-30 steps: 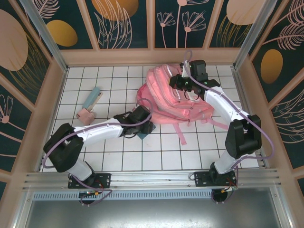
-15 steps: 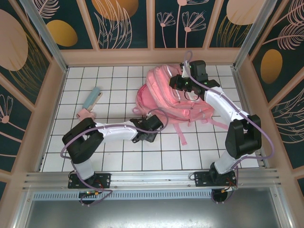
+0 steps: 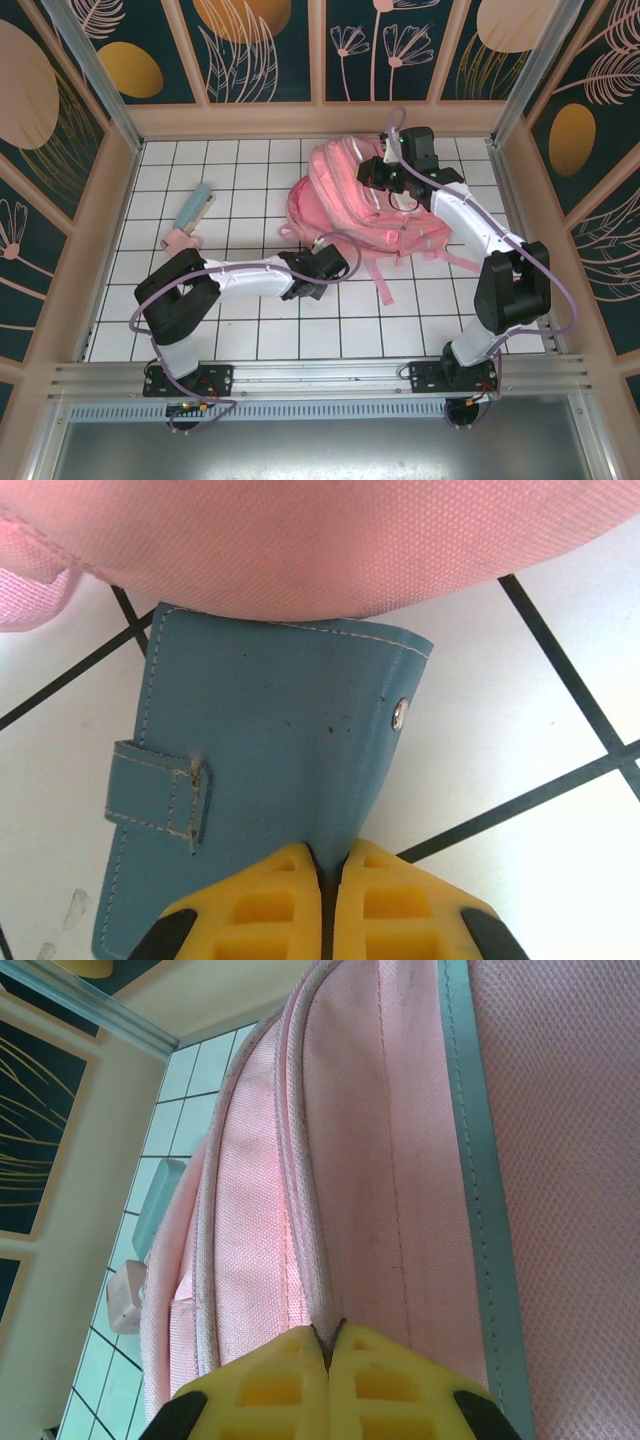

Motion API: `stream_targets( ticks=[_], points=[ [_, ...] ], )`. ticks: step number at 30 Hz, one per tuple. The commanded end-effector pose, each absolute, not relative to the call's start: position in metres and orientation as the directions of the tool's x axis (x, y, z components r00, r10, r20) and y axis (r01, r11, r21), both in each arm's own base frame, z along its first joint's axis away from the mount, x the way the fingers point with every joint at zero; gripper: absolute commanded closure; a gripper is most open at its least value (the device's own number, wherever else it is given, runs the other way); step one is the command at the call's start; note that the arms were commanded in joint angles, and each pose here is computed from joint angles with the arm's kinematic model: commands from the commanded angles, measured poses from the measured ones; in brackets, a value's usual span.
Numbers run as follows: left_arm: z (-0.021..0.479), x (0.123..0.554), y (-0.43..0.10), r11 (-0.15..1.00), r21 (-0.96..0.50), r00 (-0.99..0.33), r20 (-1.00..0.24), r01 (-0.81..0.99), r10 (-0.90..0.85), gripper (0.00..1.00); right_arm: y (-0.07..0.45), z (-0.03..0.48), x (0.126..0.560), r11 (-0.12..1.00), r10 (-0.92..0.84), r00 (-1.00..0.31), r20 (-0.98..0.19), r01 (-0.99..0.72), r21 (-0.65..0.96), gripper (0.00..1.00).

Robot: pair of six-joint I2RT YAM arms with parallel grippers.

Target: Pack the student bag

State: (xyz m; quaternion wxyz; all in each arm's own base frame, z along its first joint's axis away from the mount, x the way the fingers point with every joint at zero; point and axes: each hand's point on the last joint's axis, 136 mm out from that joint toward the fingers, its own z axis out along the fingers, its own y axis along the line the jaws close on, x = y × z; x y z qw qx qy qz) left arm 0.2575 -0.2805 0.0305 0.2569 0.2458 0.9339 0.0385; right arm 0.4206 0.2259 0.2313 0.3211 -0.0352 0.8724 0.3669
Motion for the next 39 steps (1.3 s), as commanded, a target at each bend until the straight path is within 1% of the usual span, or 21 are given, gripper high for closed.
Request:
stream_targets(
  ticks=[1, 2, 5, 8, 12, 16, 20, 23, 28, 29, 32, 35, 39],
  points=[
    [0.039, 0.251, -0.253, 0.887, 0.242, -0.778, -0.426, 0.394, 0.462, 1.00, 0.218, 0.252, 0.431, 0.732, 0.195, -0.759, -0.621, -0.308, 0.607, 1.00],
    [0.040, 0.251, -0.251, 0.887, 0.249, -0.779, -0.427, 0.388, 0.460, 1.00, 0.218, 0.254, 0.432, 0.733, 0.195, -0.757, -0.624, -0.311, 0.605, 1.00],
    [0.069, 0.255, -0.249, 0.907, 0.218, -0.766, -0.485, 0.361, 0.421, 1.00, 0.216, 0.266, 0.434, 0.724, 0.197, -0.745, -0.637, -0.328, 0.607, 1.00],
    [0.093, 0.262, -0.252, 0.930, 0.144, -0.764, -0.536, 0.337, 0.360, 1.00, 0.212, 0.279, 0.436, 0.705, 0.213, -0.737, -0.641, -0.338, 0.623, 1.00],
    [0.133, 0.283, -0.257, 0.952, 0.018, -0.754, -0.606, 0.306, 0.254, 1.00, 0.207, 0.292, 0.436, 0.671, 0.235, -0.733, -0.639, -0.353, 0.652, 1.00],
    [0.172, 0.310, -0.273, 0.949, -0.102, -0.727, -0.668, 0.299, 0.157, 1.00, 0.204, 0.303, 0.434, 0.635, 0.254, -0.731, -0.633, -0.367, 0.679, 1.00],
    [0.195, 0.336, -0.292, 0.938, -0.170, -0.704, -0.704, 0.301, 0.098, 1.00, 0.201, 0.309, 0.432, 0.614, 0.265, -0.732, -0.627, -0.373, 0.695, 1.00],
    [0.203, 0.355, -0.306, 0.928, -0.237, -0.705, -0.708, 0.288, 0.038, 1.00, 0.199, 0.311, 0.430, 0.606, 0.273, -0.732, -0.624, -0.372, 0.703, 1.00],
    [0.213, 0.368, -0.340, 0.870, -0.378, -0.720, -0.692, 0.316, -0.039, 1.00, 0.194, 0.312, 0.430, 0.592, 0.294, -0.735, -0.612, -0.362, 0.720, 1.00],
    [0.202, 0.372, -0.346, 0.869, -0.386, -0.734, -0.677, 0.309, -0.040, 1.00, 0.194, 0.312, 0.430, 0.590, 0.295, -0.735, -0.610, -0.362, 0.721, 1.00],
    [0.190, 0.383, -0.346, 0.866, -0.420, -0.753, -0.653, 0.272, -0.080, 1.00, 0.194, 0.313, 0.430, 0.589, 0.299, -0.735, -0.609, -0.360, 0.723, 1.00],
    [0.176, 0.401, -0.327, 0.874, -0.447, -0.763, -0.627, 0.192, -0.154, 1.00, 0.194, 0.312, 0.429, 0.586, 0.300, -0.738, -0.604, -0.357, 0.727, 1.00],
    [0.164, 0.422, -0.311, 0.907, -0.399, -0.750, -0.640, 0.136, -0.169, 1.00, 0.194, 0.310, 0.428, 0.585, 0.301, -0.743, -0.598, -0.351, 0.731, 1.00]
  ],
)
